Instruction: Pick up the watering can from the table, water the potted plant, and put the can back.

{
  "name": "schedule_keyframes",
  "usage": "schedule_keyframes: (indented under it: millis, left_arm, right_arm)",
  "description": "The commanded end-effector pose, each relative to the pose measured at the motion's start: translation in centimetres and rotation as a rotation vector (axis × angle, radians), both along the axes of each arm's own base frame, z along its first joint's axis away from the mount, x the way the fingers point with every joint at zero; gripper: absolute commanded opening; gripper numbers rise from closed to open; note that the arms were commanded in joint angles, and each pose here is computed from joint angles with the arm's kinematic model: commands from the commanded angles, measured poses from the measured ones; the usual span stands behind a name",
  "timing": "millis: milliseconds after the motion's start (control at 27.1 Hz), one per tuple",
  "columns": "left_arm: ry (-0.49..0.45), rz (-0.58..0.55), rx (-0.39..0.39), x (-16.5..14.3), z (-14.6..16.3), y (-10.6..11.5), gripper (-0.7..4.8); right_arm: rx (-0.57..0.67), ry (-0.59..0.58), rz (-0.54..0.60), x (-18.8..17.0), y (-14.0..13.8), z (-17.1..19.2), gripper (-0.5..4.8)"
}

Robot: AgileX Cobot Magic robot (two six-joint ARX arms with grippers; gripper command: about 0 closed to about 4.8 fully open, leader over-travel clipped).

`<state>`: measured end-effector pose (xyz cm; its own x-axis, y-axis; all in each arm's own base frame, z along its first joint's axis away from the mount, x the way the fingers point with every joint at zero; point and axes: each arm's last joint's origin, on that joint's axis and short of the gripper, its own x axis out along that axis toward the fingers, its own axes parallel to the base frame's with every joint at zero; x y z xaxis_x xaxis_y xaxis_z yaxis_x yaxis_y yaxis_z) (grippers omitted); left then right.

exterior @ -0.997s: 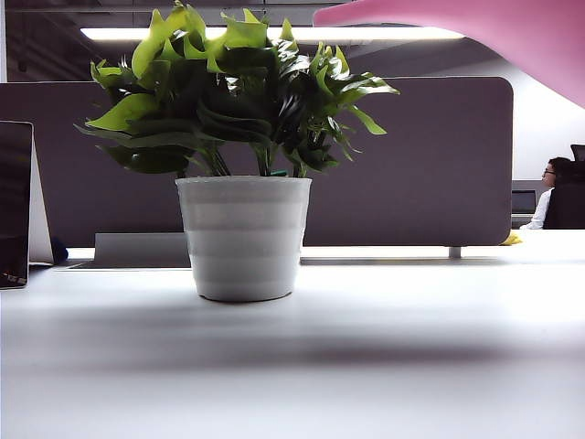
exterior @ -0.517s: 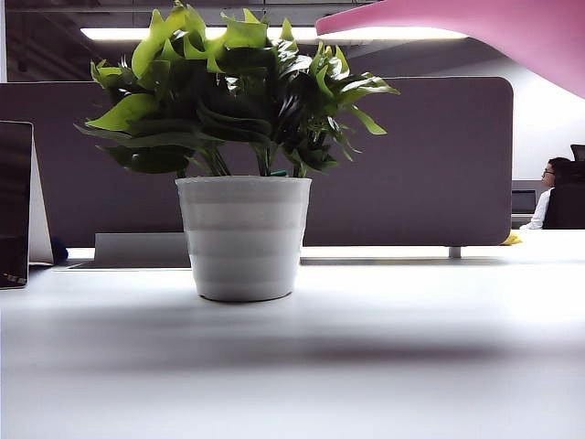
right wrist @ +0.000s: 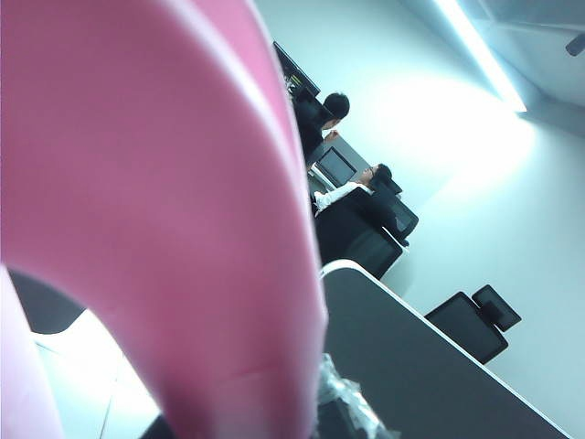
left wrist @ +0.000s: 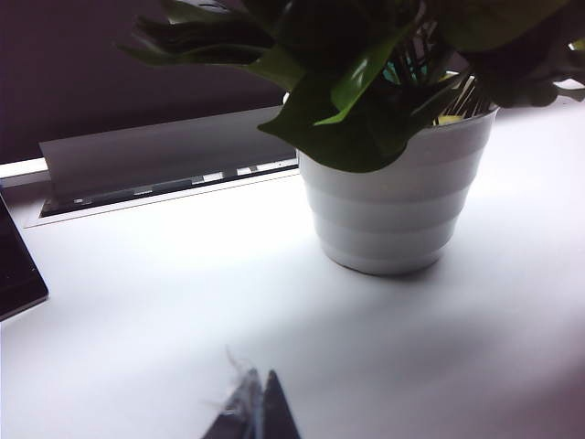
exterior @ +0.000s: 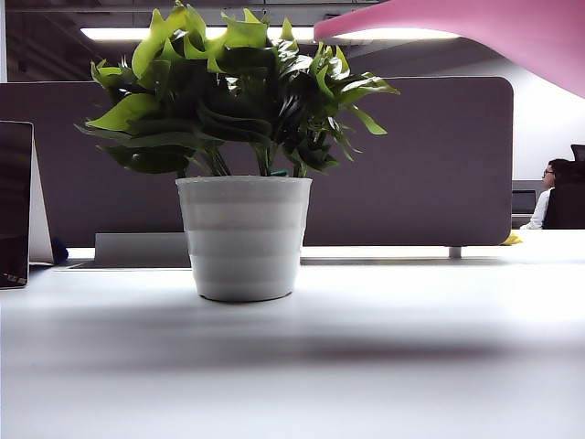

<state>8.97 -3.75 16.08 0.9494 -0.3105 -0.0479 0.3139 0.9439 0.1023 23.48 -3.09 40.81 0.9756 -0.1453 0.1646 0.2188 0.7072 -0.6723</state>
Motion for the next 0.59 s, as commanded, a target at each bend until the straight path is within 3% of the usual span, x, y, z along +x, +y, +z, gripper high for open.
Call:
schedule_keyframes:
  millis: [37, 591]
  left_arm:
    - [-0.007, 0.000, -0.003, 0.01, 0.10, 0.01, -0.05]
    - [-0.007, 0.000, -0.003, 0.01, 0.10, 0.01, -0.05]
  right_arm:
    - [-0.002, -0.109, 0.003, -0.54, 0.09, 1.47, -0.06]
    - [-0.040, -0.161, 0.017, -0.54, 0.15, 2.32, -0.06]
